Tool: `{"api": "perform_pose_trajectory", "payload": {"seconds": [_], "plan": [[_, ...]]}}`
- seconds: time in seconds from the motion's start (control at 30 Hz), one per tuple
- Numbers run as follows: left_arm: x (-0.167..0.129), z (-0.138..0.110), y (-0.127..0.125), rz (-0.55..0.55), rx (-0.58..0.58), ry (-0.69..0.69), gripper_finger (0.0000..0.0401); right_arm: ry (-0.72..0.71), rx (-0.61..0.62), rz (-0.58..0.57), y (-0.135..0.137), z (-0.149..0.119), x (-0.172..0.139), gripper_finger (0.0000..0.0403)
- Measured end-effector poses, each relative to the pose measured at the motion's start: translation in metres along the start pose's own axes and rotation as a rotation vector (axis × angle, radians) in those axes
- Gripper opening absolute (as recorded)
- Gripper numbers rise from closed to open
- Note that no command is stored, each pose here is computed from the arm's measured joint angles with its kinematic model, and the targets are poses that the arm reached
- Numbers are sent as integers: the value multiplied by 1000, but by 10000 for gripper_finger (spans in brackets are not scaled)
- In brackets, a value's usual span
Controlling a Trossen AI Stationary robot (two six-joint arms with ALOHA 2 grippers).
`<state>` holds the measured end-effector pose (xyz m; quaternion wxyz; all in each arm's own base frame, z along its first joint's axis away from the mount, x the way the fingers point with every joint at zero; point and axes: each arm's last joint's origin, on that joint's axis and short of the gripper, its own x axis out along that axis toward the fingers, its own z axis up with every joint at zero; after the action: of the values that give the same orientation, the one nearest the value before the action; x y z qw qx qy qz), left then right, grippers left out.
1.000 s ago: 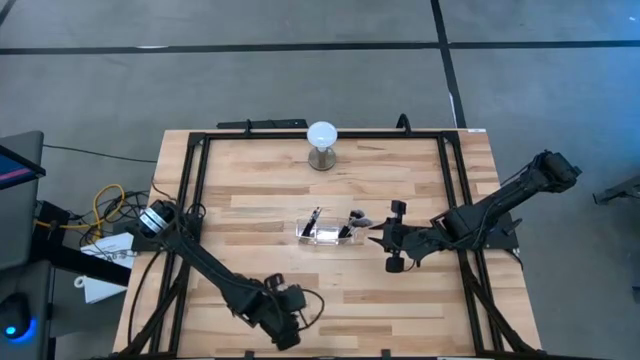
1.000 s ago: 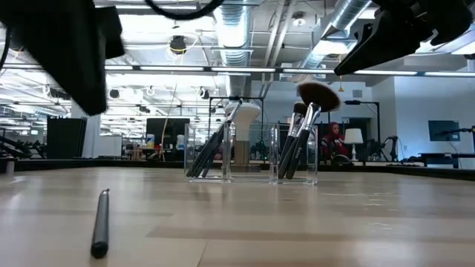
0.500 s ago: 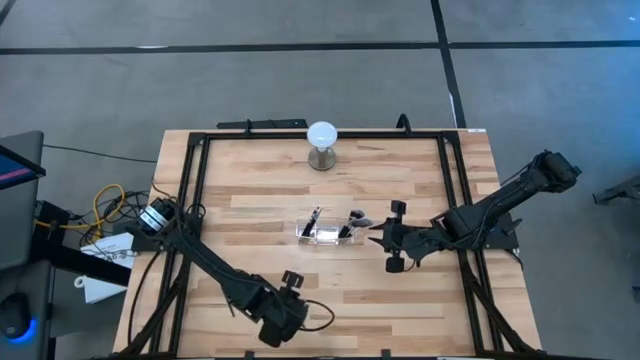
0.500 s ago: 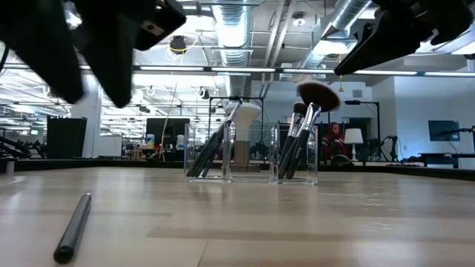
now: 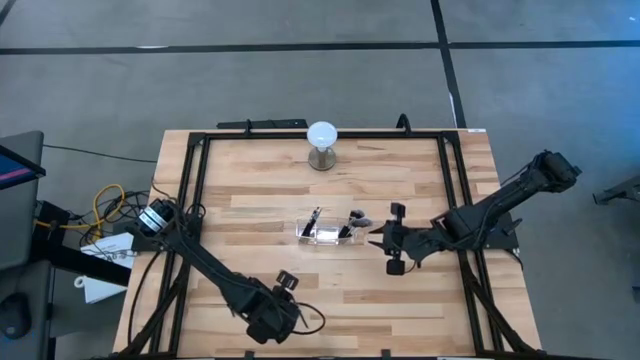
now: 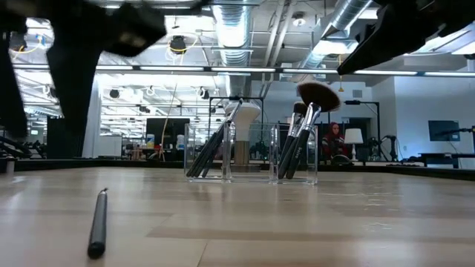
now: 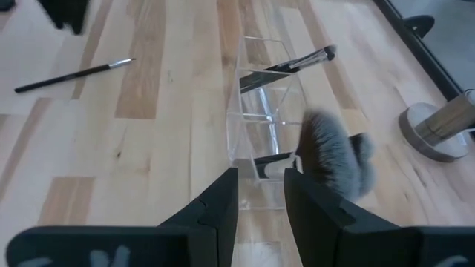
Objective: Put items in baskets/containers
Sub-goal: Put the black liner brush into the transparent organizer
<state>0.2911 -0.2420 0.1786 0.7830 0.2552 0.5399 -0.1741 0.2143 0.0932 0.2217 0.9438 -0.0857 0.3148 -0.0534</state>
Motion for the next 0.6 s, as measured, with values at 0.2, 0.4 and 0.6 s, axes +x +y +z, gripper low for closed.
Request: {"api": "perform_pose_trajectory", "payload": {"seconds": [0.2, 0.4, 0.6], "plan": [[18, -17, 2, 9, -7, 50, 119, -24, 1, 26, 6, 1, -3, 102], [22, -13, 11, 36, -13, -1, 119, -42, -5, 31, 7, 3, -4, 102], [31, -12, 13, 14, 24, 2, 119, -45, -6, 32, 7, 3, -4, 102]]}}
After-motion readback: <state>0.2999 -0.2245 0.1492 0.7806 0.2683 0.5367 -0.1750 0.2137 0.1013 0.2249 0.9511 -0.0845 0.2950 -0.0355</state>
